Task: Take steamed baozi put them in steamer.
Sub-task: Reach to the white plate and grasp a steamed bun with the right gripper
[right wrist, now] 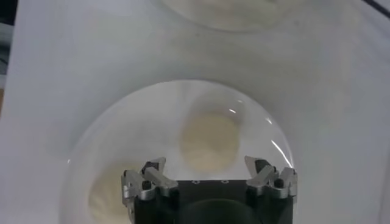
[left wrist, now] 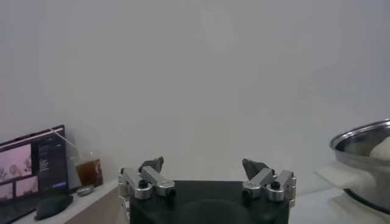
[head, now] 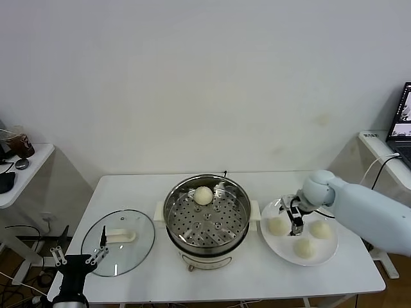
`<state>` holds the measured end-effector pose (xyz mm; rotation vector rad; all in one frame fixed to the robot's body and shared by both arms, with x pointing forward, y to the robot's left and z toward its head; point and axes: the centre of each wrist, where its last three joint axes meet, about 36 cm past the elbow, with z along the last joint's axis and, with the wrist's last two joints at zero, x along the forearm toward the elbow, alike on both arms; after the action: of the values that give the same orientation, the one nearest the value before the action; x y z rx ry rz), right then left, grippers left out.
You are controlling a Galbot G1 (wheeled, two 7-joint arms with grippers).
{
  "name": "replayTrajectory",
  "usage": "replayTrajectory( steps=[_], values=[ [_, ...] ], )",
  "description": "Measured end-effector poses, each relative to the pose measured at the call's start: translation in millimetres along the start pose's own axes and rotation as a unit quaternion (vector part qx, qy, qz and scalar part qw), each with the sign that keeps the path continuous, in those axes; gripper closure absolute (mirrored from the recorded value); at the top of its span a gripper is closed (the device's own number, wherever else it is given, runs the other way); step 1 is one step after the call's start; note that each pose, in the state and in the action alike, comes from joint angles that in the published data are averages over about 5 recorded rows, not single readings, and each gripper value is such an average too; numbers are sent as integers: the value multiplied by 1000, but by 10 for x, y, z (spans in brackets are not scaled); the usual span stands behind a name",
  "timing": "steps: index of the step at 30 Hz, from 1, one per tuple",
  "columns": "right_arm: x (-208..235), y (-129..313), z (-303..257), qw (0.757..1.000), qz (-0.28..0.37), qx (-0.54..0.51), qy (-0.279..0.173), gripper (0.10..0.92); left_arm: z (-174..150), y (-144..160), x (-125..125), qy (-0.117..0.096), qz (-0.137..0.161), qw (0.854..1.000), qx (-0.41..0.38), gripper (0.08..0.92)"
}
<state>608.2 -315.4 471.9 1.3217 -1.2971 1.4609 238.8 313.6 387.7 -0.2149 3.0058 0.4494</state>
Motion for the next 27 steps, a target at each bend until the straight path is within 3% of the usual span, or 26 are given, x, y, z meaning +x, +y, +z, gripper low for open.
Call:
replayTrajectory(
  steps=[11,27],
  values=[
    [-204,-53,-30,1000,3,-11,0,225,-2,-1,4,-2,-1,1000,-3,177],
    [-147,-61,-13,1000,-11,-23,-1,593,-47,-5,21,-7,-3,1000,-2,177]
  ],
)
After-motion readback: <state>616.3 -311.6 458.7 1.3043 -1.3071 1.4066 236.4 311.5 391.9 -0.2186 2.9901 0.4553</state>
